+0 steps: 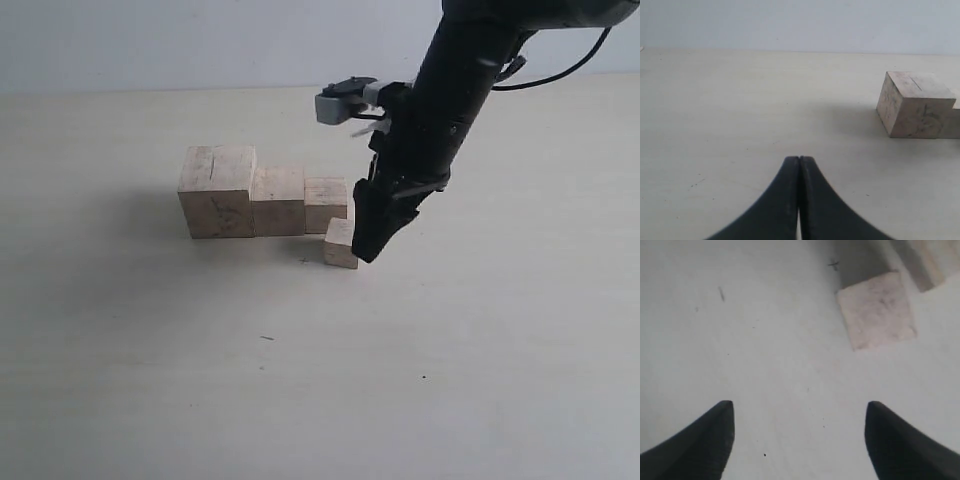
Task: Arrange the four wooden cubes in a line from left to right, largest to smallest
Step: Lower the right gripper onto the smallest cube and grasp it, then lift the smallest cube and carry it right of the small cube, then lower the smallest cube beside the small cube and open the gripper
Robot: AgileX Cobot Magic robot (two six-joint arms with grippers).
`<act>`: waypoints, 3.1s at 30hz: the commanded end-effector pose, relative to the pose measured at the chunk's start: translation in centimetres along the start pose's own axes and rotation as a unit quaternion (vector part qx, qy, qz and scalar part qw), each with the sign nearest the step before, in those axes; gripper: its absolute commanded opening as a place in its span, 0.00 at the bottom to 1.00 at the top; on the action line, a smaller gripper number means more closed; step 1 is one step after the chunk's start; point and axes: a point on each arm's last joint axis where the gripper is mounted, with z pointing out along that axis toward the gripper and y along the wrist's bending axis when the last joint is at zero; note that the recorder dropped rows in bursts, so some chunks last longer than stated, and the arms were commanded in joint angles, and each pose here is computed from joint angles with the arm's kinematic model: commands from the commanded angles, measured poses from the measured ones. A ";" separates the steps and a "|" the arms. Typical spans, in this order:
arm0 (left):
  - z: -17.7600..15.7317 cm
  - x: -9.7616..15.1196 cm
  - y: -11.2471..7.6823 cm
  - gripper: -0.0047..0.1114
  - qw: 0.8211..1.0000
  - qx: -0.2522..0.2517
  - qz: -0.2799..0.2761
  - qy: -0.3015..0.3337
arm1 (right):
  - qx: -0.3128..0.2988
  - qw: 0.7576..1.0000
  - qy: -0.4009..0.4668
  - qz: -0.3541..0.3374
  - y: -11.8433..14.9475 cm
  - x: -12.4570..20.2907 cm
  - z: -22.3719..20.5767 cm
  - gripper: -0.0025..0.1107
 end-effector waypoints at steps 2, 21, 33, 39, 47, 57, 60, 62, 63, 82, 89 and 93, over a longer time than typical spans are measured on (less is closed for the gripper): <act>0.0 -0.1 0.0 0.04 1.000 -0.003 0.001 -0.010 | 0.001 0.997 -0.026 -0.072 0.1 -0.1 0.3 0.70; 0.0 -0.1 0.0 0.04 1.000 -0.003 0.001 -0.010 | 0.054 0.991 -0.048 -0.115 -2.6 -1.0 3.3 0.70; 0.0 -0.1 0.0 0.04 1.000 -0.003 0.001 -0.010 | 0.071 0.989 -0.071 -0.111 -2.9 -1.5 3.3 0.70; 0.0 -0.1 0.0 0.04 1.000 -0.003 0.001 -0.010 | 0.062 0.990 -0.073 -0.102 -3.1 -1.5 4.0 0.70; 0.0 -0.1 0.0 0.04 1.000 -0.003 0.001 -0.010 | 0.052 0.993 -0.054 -0.094 -3.9 -1.2 5.9 0.69; 0.0 -0.1 0.0 0.04 1.000 -0.003 0.001 -0.010 | 0.039 0.995 -0.027 -0.083 -3.3 -0.7 5.0 0.15; 0.0 -0.1 0.0 0.04 1.000 -0.003 0.001 -0.010 | 0.038 0.995 -0.011 -0.088 -2.6 -0.4 3.8 0.02; 0.0 -0.1 0.0 0.04 1.000 -0.003 0.001 -0.010 | 0.043 0.996 0.000 -0.083 -2.1 -0.1 2.7 0.02; 0.0 -0.1 0.0 0.04 1.000 -0.003 0.001 -0.010 | 0.045 0.995 0.008 -0.087 -1.9 0.1 2.3 0.02; 0.0 -0.1 0.0 0.04 1.000 -0.003 0.001 -0.010 | 0.136 0.960 -0.140 -0.202 -9.8 2.3 -2.1 0.02; 0.0 -0.1 0.0 0.04 1.000 -0.003 0.001 -0.010 | 0.048 0.962 -0.122 -0.239 -11.1 0.9 1.0 0.02; 0.0 -0.1 0.0 0.04 1.000 -0.003 0.001 -0.010 | 0.040 0.958 -0.112 -0.260 -10.4 0.1 2.4 0.02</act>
